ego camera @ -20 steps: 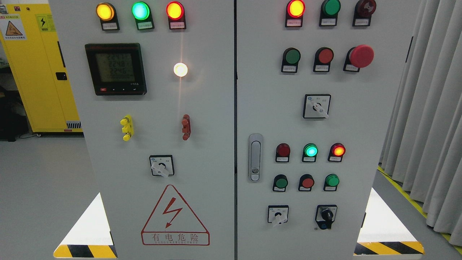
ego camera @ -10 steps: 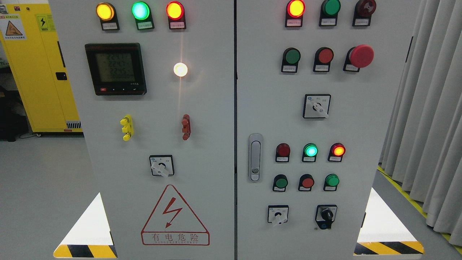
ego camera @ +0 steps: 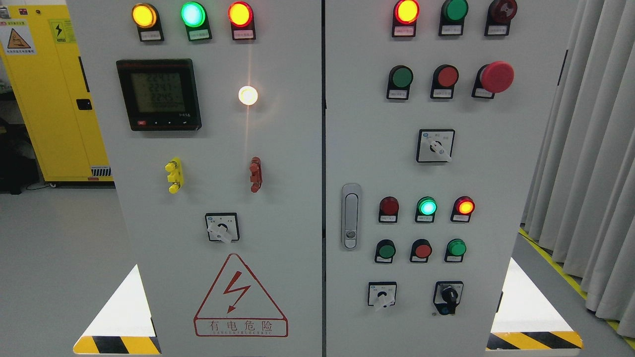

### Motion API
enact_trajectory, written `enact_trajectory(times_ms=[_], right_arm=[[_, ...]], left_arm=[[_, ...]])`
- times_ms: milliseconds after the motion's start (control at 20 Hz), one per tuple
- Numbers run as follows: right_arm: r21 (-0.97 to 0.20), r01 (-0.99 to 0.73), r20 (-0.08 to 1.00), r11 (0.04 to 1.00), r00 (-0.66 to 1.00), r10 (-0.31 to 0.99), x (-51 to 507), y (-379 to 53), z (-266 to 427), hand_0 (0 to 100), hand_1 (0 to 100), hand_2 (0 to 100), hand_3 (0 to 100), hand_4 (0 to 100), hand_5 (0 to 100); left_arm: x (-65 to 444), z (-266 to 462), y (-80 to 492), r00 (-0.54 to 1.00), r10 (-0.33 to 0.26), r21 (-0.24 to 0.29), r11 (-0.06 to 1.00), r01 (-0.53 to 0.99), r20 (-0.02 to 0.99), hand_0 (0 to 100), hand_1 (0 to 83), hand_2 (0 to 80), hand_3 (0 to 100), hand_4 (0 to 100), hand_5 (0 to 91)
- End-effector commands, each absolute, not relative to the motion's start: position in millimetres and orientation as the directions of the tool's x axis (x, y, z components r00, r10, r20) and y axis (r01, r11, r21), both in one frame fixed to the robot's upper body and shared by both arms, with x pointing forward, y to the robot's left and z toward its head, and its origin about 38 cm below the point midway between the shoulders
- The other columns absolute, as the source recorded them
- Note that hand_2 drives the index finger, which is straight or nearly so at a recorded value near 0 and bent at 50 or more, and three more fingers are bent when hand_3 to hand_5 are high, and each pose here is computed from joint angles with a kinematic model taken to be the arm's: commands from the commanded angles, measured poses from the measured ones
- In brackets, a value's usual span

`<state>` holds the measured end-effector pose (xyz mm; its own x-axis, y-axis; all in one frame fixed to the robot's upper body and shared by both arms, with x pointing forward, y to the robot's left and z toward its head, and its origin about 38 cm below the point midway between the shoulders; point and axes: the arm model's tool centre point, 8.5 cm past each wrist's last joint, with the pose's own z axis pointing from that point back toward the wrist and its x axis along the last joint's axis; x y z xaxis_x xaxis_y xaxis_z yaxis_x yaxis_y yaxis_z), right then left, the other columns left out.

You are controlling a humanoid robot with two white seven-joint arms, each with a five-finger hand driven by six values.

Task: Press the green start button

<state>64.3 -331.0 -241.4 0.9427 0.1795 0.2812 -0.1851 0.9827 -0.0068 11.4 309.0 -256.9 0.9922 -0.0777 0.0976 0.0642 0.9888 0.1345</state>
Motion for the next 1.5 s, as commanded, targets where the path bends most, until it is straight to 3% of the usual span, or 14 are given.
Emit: enact_trajectory(times_ms=[0, 350, 550, 750, 950, 1250, 1450], right_arm=[[-0.11, -0.414, 0.627, 0.903, 0.677, 0.387, 165.9, -282.8, -175.6, 15, 34, 0, 0, 0, 0], [-0.304, -0.472, 0.797, 0.828, 0.349, 0.492, 232.2, -259.7, -100.9, 15, 37, 0, 4, 0, 0], [-0.528, -0.428, 0.788, 0.734, 0.076, 0.611, 259.0, -265.8, -47.8, 15, 39, 0, 11, 10, 0], [-0.732, -0.316, 0.675, 0.604, -0.209, 0.708, 275.2, -261.4, 10.1, 19, 46, 0, 25, 27, 16], [-0.818, -0.213, 0.573, 0.534, -0.379, 0.726, 283.7, -246.7, 65.0, 21, 49, 0, 34, 37, 24], [-0.923, -0.002, 0.334, 0.386, -0.505, 0.796, 285.8, -240.8, 124.2, 22, 53, 0, 47, 46, 31], [-0.95, 0.125, 0.179, 0.287, -0.537, 0.825, 302.2, -235.2, 159.3, 23, 60, 0, 62, 58, 45]], left_arm=[[5.4, -259.4, 292.5, 0.992, -0.076, 0.107, 0.992, 0.065, 0.099, 12, 55.6, 0.0, 0, 0, 0.0], [6.6, -263.2, 251.9, 0.992, -0.067, 0.044, 0.997, 0.062, 0.108, 12, 55.6, 0.0, 0, 0, 0.0], [4.5, -263.6, 242.3, 0.993, -0.065, 0.03, 0.998, 0.062, 0.103, 12, 55.6, 0.0, 0, 0, 0.0], [3.0, -264.0, 232.4, 0.993, -0.063, 0.014, 0.998, 0.062, 0.101, 12, 55.6, 0.0, 0, 0, 0.0], [5.5, -264.3, 218.3, 0.992, -0.06, -0.007, 0.998, 0.061, 0.108, 12, 55.6, 0.0, 0, 0, 0.0], [6.8, -264.3, 209.1, 0.992, -0.058, -0.021, 0.998, 0.061, 0.114, 12, 55.6, 0.0, 0, 0, 0.0], [5.7, -264.2, 204.3, 0.992, -0.057, -0.029, 0.998, 0.061, 0.111, 12, 55.6, 0.0, 0, 0, 0.0]])
